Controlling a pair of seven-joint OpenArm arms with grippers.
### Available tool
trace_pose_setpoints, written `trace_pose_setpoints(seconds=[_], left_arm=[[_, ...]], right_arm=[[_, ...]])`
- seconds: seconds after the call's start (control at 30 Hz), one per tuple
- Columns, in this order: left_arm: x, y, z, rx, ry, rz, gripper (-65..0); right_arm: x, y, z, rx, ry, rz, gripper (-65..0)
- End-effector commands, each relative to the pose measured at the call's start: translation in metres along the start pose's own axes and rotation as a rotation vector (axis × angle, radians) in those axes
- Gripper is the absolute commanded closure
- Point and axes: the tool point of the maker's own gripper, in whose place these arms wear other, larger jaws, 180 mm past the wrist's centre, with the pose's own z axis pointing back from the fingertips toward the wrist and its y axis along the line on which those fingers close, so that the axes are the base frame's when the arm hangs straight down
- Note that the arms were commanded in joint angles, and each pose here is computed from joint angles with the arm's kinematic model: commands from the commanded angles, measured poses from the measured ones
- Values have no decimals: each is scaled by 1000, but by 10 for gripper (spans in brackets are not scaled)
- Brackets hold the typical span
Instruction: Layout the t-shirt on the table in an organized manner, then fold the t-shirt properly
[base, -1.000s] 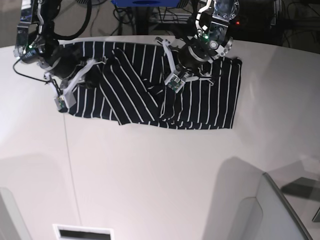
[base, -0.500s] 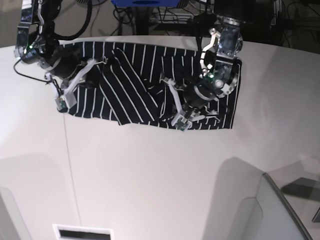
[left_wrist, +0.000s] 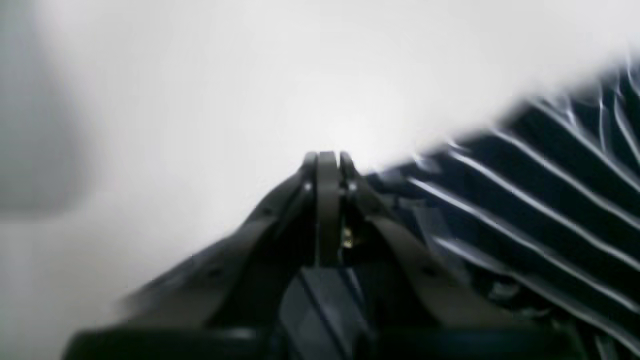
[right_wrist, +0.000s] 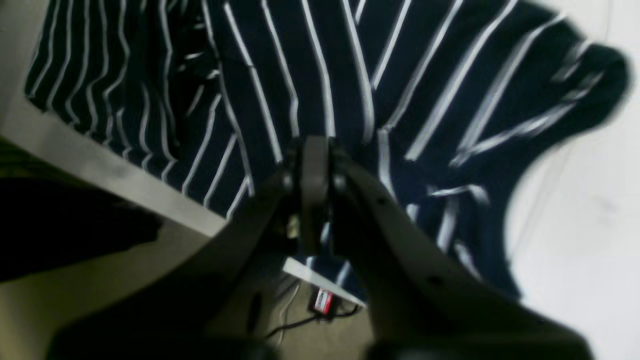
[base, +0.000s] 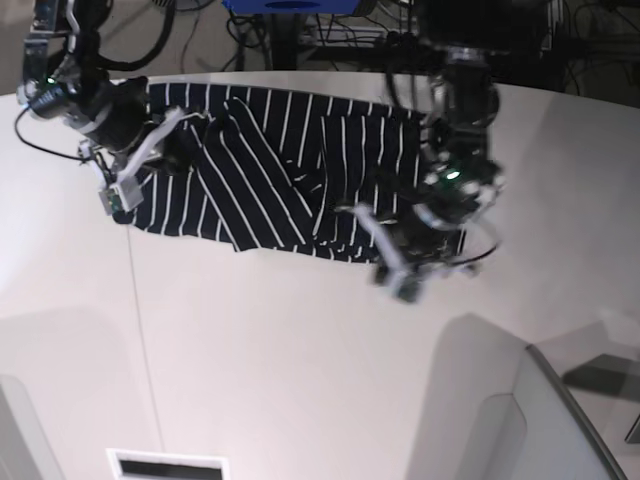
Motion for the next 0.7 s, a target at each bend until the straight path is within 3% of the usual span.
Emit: trace_pose_setpoints(seconds=[0.0, 0.1, 0.17, 0.23, 0.27, 0.43, 0.5, 0.67], left_arm=[[-17, 16, 14, 44, 33, -9, 0], [-63, 54, 48, 133, 125, -14, 0], [-93, 79, 72, 175, 172, 33, 0], [-112, 102, 94, 207, 180, 122, 0], [-121, 116, 106, 224, 180, 171, 0], [-144, 165, 135, 282, 160, 337, 0], [-149, 172, 136, 298, 168, 331, 0], [-156, 150, 114, 246, 128, 267, 0]], right_arm=[[15, -7, 6, -18, -64, -9, -99], [11, -35, 14, -94, -82, -84, -297], [9, -57, 20, -134, -96, -111, -449], [1, -69, 20, -119, -87, -94, -545], [-2, -73, 19, -95, -84, -70, -563], [-44, -111, -1, -113, 22, -276, -563], [-57, -119, -6, -113, 46, -350, -563], [-72, -119, -11, -90, 119, -358, -561]])
